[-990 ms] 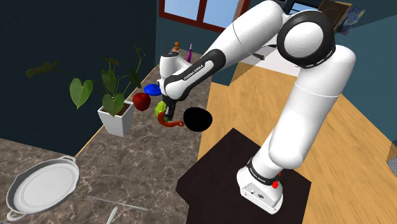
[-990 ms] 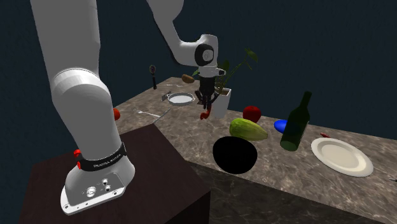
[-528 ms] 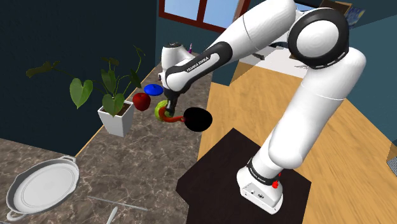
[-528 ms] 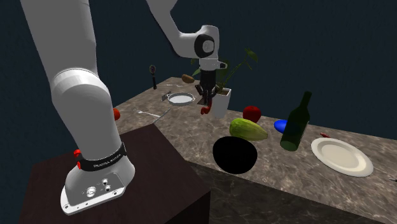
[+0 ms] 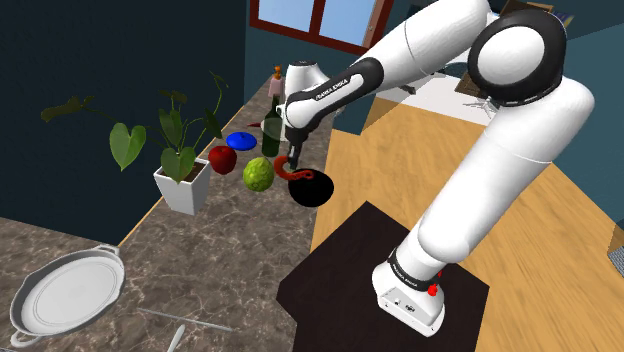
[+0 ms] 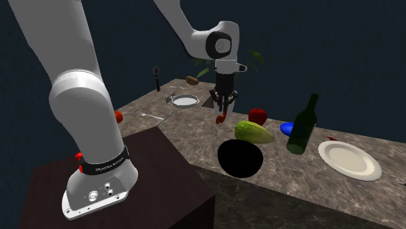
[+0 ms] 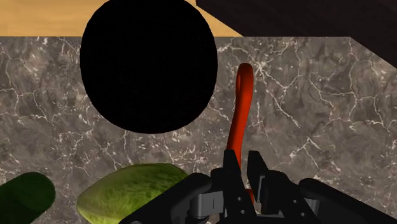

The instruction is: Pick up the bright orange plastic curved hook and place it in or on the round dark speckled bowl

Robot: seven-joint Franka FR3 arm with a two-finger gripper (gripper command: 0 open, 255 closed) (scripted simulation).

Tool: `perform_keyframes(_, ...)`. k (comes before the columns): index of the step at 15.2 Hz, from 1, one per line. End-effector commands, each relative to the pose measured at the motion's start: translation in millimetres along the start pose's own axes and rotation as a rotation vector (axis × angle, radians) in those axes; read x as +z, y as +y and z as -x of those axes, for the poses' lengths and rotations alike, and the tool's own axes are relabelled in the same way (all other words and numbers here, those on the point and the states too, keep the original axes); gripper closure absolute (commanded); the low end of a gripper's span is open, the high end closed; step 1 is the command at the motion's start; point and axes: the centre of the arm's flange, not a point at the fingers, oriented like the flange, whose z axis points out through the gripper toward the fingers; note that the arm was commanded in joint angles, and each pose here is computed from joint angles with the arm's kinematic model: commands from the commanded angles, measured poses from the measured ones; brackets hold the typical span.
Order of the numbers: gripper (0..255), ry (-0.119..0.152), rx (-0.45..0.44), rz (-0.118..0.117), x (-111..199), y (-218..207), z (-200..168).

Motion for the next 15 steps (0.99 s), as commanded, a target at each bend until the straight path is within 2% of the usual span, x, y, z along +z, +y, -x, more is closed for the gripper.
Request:
perform_keyframes(1,255,0.000,-0.001,0.000,-1,25,12)
perform_keyframes(9,255,0.000,-0.001,0.000,-7,115,76)
perform_keyframes(15,255,0.000,-0.001,0.000,24,114,73)
